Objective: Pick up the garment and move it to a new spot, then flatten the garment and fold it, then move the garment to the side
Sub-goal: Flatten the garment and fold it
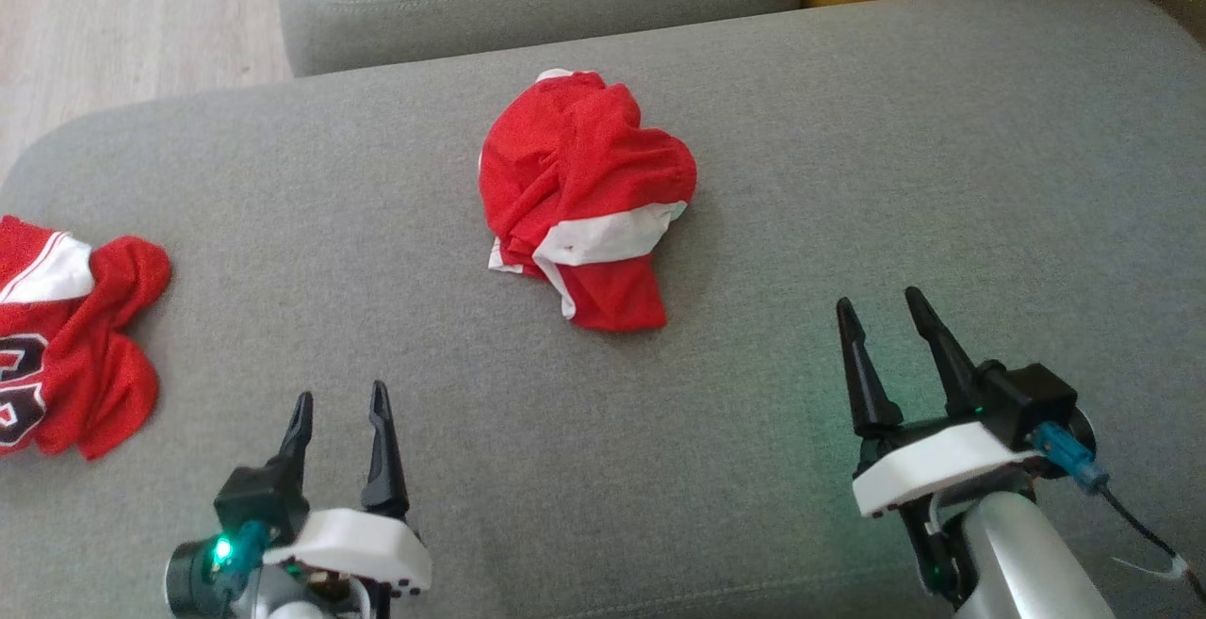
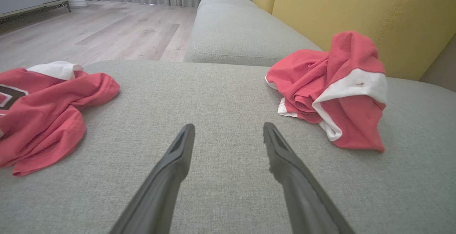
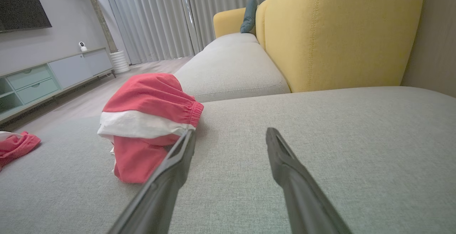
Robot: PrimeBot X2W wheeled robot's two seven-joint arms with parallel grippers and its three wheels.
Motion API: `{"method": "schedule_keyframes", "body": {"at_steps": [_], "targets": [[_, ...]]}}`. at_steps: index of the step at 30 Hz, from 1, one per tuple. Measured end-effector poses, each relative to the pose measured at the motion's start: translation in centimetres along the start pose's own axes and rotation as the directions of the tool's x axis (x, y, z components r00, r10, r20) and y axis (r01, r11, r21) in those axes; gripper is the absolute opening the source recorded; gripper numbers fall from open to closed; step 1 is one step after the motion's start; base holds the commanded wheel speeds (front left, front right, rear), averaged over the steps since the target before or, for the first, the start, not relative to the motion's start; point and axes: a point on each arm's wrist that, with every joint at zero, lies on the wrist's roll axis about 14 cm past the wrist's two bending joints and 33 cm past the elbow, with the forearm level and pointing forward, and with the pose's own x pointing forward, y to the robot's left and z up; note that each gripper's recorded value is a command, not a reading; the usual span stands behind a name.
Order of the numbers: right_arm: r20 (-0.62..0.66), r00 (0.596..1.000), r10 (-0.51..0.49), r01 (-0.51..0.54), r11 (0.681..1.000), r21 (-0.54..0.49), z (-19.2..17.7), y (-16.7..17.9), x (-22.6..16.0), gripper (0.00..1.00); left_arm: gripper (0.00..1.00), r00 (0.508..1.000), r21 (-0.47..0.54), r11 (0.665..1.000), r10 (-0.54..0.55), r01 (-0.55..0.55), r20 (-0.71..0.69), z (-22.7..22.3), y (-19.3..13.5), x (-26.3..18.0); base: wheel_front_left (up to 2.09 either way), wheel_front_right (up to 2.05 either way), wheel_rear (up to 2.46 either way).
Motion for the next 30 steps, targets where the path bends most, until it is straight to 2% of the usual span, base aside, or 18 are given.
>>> {"method": "schedule_keyframes", "body": {"at_steps": [8, 17, 25, 30], "targets": [[-0.047, 0.999, -0.023, 0.024, 1.0, 0.009, -1.6, -0.8, 1.2, 1.0, 1.0, 1.0, -0.006, 1.0, -0.022, 0.022, 0.013, 0.4, -0.7, 0.4, 0.0, 0.0, 0.0], [-0.092, 0.993, 0.074, -0.072, 0.997, 0.03, -2.8, 2.2, 7.9, 1.0, 1.0, 1.0, -0.009, 1.0, 0.006, -0.006, 0.006, 0.2, 0.4, 0.8, 0.0, 0.0, 0.0], [-0.21, 0.965, 0.16, -0.155, 0.987, 0.043, -6.9, 4.9, 11.6, 1.0, 1.0, 0.997, -0.005, 0.997, 0.073, -0.073, -0.019, -0.6, 2.5, 0.3, 0.0, 0.0, 0.0], [-0.232, 0.954, 0.192, -0.192, 0.981, 0.022, -8.0, 5.5, 14.5, 1.0, 1.0, 0.996, -0.003, 0.996, 0.084, -0.084, -0.005, -0.1, 3.1, 1.3, 0.0, 0.0, 0.0]]}}
